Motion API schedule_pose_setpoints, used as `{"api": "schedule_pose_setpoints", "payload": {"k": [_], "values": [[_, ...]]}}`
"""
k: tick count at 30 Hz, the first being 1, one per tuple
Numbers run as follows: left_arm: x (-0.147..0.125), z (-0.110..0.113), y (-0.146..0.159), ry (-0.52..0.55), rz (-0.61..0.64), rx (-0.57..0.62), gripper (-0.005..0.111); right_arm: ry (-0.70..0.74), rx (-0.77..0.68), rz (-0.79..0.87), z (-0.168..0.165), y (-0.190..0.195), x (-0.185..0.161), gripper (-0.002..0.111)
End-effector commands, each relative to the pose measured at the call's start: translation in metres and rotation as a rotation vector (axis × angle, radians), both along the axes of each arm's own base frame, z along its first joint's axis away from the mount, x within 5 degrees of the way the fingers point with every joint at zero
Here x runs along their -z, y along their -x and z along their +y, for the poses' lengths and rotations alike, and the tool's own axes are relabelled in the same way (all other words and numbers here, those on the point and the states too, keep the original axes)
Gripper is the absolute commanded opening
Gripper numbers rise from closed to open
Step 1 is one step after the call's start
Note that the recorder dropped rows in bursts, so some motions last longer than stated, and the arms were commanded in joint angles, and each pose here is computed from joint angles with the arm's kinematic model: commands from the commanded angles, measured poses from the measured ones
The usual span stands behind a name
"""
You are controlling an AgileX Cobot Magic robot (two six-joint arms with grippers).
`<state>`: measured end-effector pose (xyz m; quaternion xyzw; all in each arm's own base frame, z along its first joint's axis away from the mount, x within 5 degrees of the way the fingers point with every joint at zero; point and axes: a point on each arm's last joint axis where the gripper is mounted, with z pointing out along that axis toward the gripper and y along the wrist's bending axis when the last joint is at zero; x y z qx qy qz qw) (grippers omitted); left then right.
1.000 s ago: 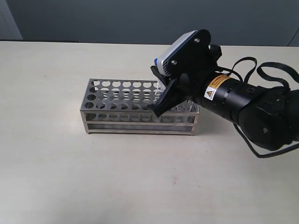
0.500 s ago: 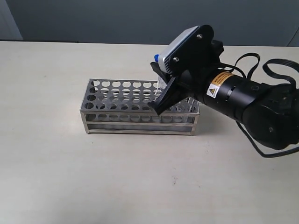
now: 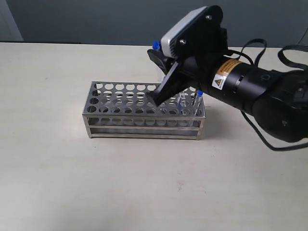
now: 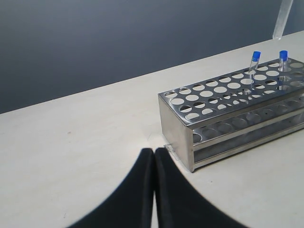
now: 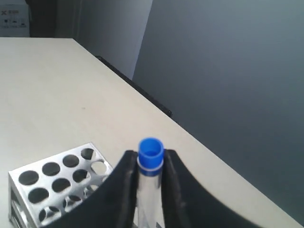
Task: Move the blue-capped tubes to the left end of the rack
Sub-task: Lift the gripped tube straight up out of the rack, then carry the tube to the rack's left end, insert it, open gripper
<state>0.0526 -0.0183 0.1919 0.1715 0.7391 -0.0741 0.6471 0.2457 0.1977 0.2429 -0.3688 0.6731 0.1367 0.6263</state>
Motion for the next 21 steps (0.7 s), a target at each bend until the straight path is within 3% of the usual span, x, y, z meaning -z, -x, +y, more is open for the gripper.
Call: {"api": "schedule_pose_setpoints", "payload": {"k": [1,21], "values": [[0.0,0.0,0.0,0.007,-0.004,0.007,0.0,-0.01,-0.059,0.008,0.016,-0.014,-0.01,-0.001],[0.0,0.0,0.0,0.007,-0.004,0.007,0.0,-0.07,-0.326,0.2,0.102,-0.081,0.015,-0.001]]}}
